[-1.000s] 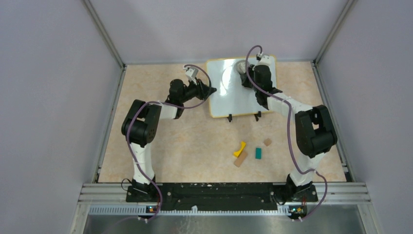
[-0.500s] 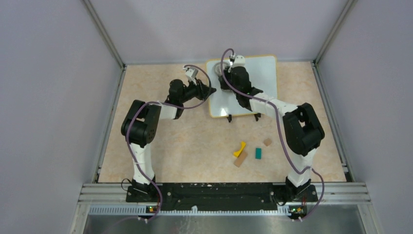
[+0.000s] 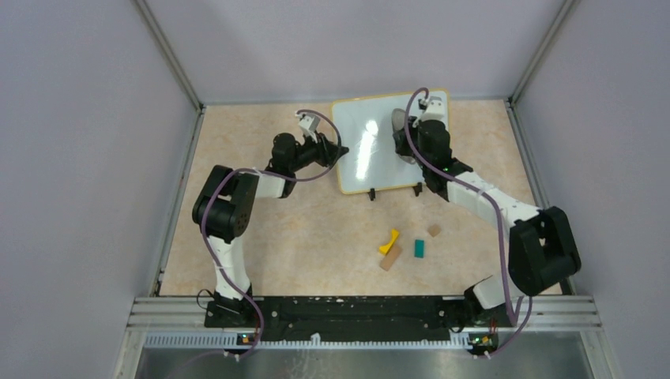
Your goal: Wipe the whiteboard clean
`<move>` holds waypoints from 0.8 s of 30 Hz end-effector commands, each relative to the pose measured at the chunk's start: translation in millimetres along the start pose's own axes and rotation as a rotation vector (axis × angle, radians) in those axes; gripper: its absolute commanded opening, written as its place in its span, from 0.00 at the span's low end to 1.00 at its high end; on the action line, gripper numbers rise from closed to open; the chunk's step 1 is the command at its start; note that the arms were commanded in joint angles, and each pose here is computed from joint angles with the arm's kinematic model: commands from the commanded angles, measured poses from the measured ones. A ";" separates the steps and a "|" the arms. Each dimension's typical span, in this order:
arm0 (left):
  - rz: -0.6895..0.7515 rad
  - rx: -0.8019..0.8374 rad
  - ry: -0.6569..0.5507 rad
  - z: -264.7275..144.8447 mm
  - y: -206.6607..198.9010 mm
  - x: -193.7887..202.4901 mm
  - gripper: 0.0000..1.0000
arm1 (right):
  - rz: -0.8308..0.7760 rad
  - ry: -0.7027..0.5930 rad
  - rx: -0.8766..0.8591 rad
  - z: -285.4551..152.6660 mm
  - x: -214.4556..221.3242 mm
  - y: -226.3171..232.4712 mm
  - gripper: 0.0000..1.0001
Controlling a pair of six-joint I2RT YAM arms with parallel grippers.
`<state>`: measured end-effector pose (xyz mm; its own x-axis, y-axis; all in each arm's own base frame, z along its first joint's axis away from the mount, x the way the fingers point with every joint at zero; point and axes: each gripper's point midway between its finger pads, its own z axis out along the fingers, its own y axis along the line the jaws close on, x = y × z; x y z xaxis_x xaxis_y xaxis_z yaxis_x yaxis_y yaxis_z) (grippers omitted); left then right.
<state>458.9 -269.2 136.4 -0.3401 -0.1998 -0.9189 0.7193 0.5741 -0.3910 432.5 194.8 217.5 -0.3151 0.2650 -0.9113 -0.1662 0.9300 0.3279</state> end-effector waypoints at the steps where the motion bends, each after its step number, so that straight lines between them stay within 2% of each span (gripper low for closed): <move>1: 0.108 -0.183 -0.006 -16.4 41.5 5.6 0.28 | 0.031 -0.018 -0.004 -35.4 -8.9 -1.9 0.00; 6: 0.102 -0.177 -0.035 -24.4 35.1 0.3 0.39 | 0.034 0.031 0.014 -69.6 9.3 -15.2 0.00; 13: 0.108 -0.125 -0.082 -32.2 18.8 -8.0 0.63 | -0.014 0.077 0.066 -101.5 15.7 -32.0 0.00; 18: 0.124 -0.079 -0.126 -38.9 4.2 -15.6 0.71 | -0.026 0.097 0.080 -110.8 19.6 -36.7 0.00; 24: 0.157 -0.019 -0.175 -53.0 -17.9 -22.7 0.74 | -0.039 0.142 0.076 -112.2 30.7 -38.0 0.00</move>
<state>431.3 -234.5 115.6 -0.2716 -0.1957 -0.9423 0.6811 0.6526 -0.3319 330.4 139.6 209.2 -0.4234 0.2260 -0.8773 -0.0970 0.9515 0.2919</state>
